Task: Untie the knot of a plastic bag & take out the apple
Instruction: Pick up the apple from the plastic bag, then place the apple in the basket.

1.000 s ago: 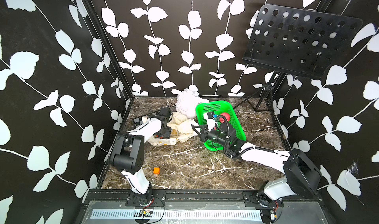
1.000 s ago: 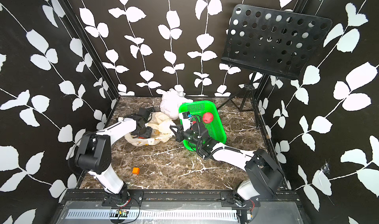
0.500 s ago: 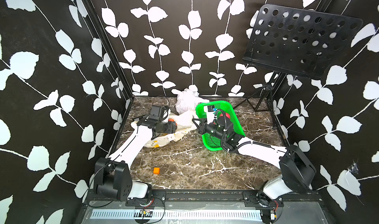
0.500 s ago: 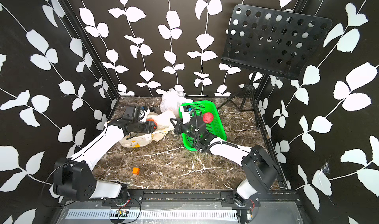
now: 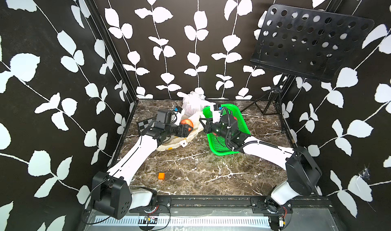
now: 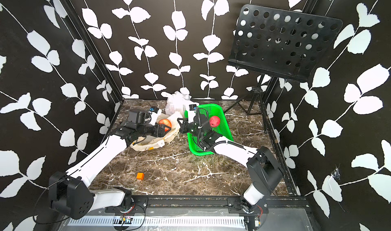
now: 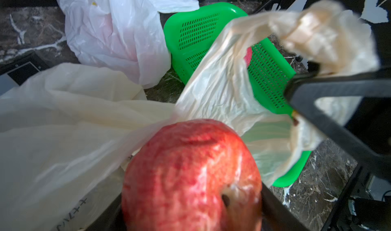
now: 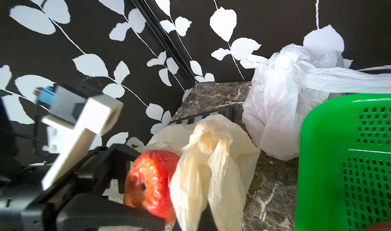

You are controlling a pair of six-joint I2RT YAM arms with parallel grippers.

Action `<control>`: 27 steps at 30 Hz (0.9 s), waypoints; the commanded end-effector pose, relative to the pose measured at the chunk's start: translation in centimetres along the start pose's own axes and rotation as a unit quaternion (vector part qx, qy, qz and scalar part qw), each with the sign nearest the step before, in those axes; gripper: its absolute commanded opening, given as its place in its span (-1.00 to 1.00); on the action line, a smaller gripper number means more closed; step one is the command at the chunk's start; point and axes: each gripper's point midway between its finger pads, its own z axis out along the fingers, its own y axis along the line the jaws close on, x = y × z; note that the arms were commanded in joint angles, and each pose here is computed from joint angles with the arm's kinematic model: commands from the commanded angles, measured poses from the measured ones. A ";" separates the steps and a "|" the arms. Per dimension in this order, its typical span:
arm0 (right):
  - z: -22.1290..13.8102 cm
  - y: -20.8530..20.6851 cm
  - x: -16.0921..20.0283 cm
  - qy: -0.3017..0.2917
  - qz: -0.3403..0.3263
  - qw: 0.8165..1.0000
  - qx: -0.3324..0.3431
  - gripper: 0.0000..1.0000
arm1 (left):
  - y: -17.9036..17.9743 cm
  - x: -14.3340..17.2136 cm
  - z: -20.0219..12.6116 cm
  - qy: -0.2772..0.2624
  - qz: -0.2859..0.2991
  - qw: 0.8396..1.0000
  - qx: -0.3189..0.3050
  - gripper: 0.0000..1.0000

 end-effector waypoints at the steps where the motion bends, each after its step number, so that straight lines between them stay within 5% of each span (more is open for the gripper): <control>1: -1.1 -0.2 -0.9 -0.009 -0.017 1.000 0.014 -1.00 | -0.1 -4.2 -2.5 -0.071 0.027 0.997 -0.028 0.09; 7: -2.0 -0.1 0.6 0.001 -0.010 1.000 -0.019 -1.00 | -2.5 -9.5 -6.6 -0.156 0.049 0.986 -0.012 0.12; 10: -2.6 0.3 1.6 0.002 0.002 0.999 -0.044 -1.00 | -3.9 -11.8 -6.1 -0.174 0.046 0.984 0.023 0.12; 18: -4.2 0.5 2.8 -0.013 0.007 0.999 -0.042 -1.00 | -5.4 -14.5 3.3 -0.105 0.053 0.991 0.063 0.12; 27: -5.0 0.4 3.0 -0.027 0.010 0.999 -0.028 -1.00 | -5.3 -11.8 14.4 0.015 0.052 0.995 0.083 0.18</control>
